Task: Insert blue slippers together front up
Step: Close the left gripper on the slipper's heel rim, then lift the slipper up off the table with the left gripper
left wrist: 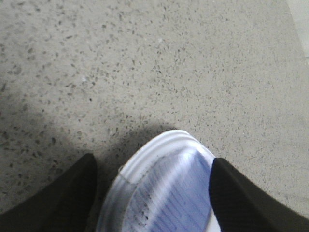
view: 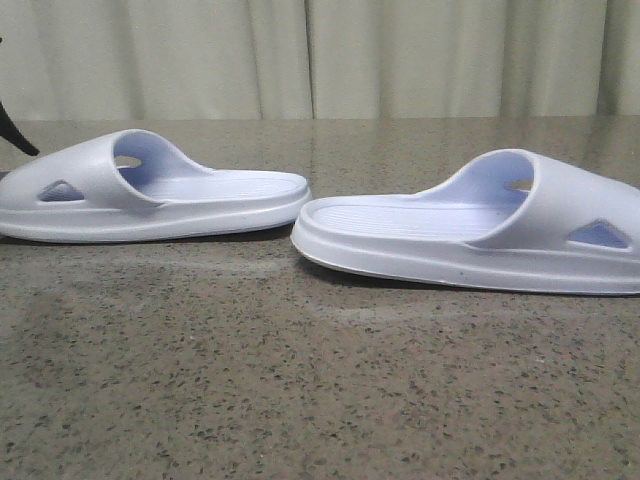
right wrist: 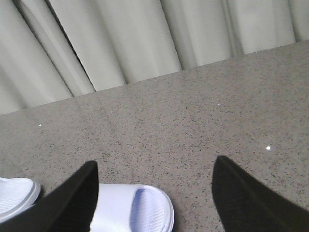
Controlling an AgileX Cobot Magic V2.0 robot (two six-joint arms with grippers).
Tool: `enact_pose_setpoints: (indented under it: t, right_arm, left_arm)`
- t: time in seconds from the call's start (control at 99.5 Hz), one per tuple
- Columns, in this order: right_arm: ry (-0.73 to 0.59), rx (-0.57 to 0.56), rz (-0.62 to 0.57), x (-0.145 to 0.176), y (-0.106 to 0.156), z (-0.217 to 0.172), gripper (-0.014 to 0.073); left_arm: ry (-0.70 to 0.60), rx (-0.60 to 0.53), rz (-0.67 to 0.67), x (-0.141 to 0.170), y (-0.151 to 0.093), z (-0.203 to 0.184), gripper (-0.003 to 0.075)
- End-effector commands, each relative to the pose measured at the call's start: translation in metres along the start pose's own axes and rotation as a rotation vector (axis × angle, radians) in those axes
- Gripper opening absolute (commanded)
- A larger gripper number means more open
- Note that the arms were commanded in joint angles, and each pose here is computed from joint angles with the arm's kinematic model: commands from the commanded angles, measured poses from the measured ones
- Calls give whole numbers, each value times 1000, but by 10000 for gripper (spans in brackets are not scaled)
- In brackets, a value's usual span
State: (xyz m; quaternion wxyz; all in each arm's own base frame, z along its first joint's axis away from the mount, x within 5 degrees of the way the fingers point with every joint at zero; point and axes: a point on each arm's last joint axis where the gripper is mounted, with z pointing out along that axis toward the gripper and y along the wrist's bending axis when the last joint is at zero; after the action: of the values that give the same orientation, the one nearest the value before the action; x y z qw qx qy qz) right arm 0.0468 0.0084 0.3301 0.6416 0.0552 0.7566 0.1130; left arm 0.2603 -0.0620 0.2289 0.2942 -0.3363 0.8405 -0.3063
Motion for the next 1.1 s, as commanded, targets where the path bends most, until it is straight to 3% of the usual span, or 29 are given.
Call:
enact_pose_setpoints:
  t: [0.0,0.201,0.322,0.442,0.704,1.086]
  right_arm:
    - [-97,-14,2,-17,3,-1,432]
    - [-97,-14,2,-17,3,-1,432]
    - [-97,-14,2,-17,3,-1,432]
    - [-97,-14,2,-17,3,-1,432]
    - [-97,-14,2,-17,3,-1,432]
    - [-95,-14,2,-17,3,-1,432]
  left_arm:
    - [49,19,-12,7,-7,2,442]
    - [59,21,-1,10,-8,3,440]
    - [59,16,17,10,-8,3,396]
    - [60,16,19,10,-8,3,300]
    - [52,8,51,9,-7,3,15]
    - [10,59,81,6,-15,-13,17]
